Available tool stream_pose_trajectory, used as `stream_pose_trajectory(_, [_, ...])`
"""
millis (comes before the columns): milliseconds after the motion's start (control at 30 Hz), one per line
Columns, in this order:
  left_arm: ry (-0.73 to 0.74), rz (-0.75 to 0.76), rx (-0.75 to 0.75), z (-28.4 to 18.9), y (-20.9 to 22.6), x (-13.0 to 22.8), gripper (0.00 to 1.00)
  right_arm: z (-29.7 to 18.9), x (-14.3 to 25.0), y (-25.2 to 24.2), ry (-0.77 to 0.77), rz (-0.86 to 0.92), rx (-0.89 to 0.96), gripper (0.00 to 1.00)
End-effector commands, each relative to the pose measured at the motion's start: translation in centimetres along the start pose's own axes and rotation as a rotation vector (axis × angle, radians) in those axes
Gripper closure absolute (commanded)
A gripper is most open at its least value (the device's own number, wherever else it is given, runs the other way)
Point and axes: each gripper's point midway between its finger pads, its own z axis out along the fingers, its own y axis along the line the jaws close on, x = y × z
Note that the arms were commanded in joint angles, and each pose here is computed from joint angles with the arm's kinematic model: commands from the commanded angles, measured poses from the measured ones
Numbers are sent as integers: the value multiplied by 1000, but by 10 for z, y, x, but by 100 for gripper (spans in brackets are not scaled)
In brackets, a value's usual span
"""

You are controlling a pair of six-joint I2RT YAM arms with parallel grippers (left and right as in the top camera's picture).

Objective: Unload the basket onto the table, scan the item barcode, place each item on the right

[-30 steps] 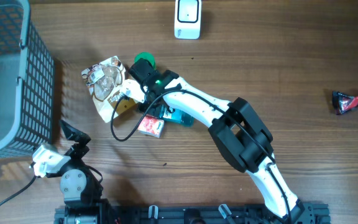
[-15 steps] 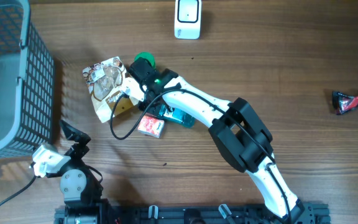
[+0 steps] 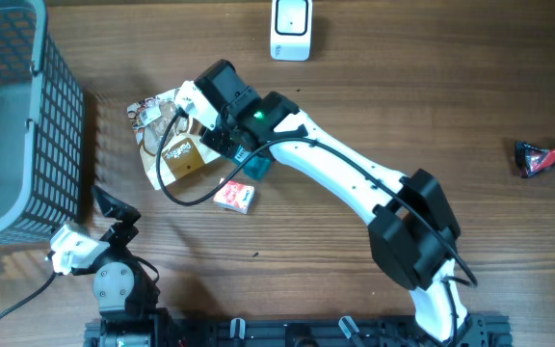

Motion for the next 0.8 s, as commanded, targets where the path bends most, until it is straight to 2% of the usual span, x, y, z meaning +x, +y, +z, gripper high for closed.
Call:
stream_pose_trajectory(0, [-3,2,-10,0,2,0,0,-34,-30,-8,-92,70,27,81])
stream_pose_trajectory(267, [-3,2,-11,0,2,0,0,-33,7,5,59,133,-24,81])
stream_pose_trajectory(400, [-3,2,-11,0,2,0,0,-34,19,10,112,137,-37,84])
stream_pose_trajectory(500, [-3,2,-11,0,2,0,0,-33,8,6,66,133,-26,84])
stream_pose_trajectory(633, [-3,2,-11,0,2,0,0,-33,-18,-2,-41,124,1,71])
stream_pose_trajectory(767, [-3,2,-11,0,2,0,0,-33,-30,-6,-93,123,14,69])
